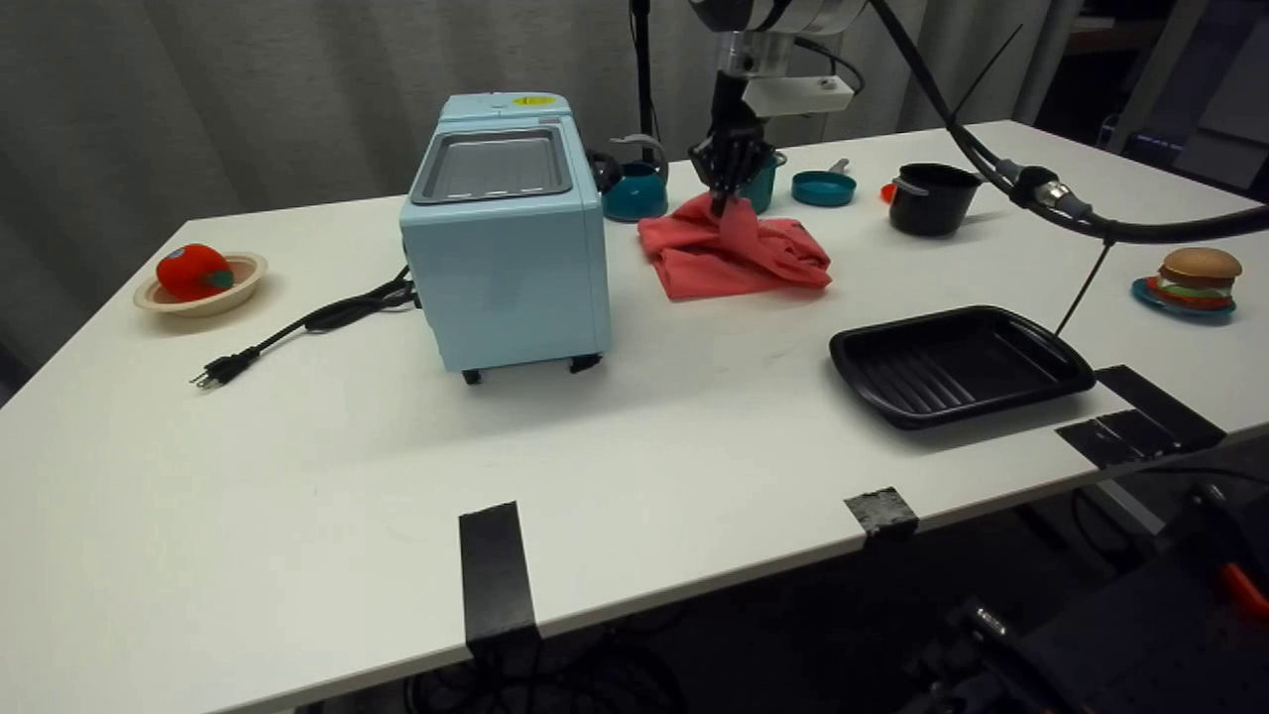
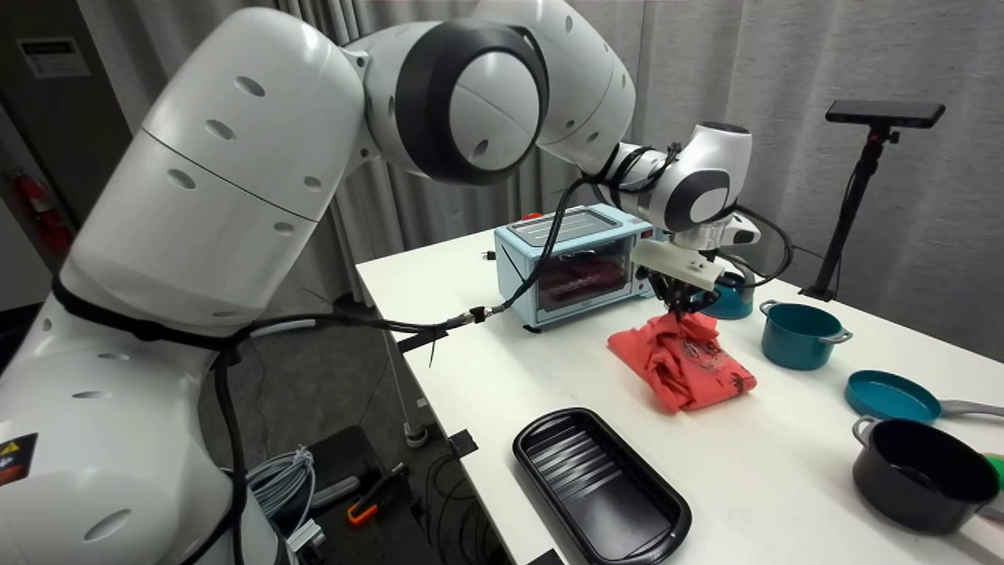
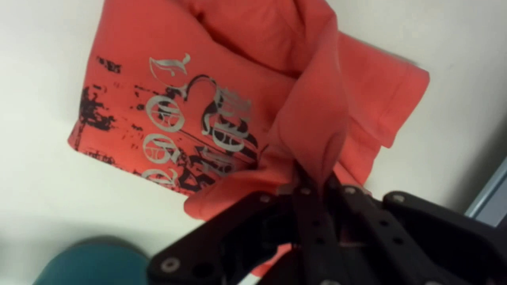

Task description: Unfold the cloth

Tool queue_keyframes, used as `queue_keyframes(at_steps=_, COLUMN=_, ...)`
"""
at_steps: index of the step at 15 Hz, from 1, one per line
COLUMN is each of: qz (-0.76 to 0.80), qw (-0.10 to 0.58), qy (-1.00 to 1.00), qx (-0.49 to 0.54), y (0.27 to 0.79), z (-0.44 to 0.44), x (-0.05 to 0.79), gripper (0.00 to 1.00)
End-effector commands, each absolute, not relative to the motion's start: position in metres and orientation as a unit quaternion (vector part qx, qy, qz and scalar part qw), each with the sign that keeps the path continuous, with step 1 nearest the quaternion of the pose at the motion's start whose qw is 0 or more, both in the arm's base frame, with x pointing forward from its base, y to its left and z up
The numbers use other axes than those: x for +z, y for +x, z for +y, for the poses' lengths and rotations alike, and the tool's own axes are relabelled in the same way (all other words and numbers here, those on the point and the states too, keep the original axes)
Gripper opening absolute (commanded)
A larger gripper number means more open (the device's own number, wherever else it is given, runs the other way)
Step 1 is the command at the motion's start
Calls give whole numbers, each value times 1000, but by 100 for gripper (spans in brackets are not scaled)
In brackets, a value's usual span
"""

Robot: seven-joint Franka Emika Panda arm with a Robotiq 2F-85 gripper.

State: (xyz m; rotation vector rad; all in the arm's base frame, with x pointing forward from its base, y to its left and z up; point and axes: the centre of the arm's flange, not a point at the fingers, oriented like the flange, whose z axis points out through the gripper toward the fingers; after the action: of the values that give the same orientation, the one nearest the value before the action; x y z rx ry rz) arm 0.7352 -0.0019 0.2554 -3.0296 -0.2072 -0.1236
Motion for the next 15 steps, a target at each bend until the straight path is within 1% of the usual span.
queue_keyframes(at_steps=1, qz=-94, qw=78, qy=-990, qx=-75, y=708, z=-5, x=303, gripper=2)
queue_keyframes(at_steps=6, qz=-88, qw=90, qy=-983, qx=-134, y=703, z=-36, x=357, gripper=2)
queue_keyframes(at_steps=10, qz=-56, qw=87, qy=-981, qx=-165, y=692, z=-93, x=387, gripper=2)
queue_keyframes(at_steps=15, qz=3, qw=59, qy=-987, qx=-151, y=670, z=-177, x=383, gripper=2)
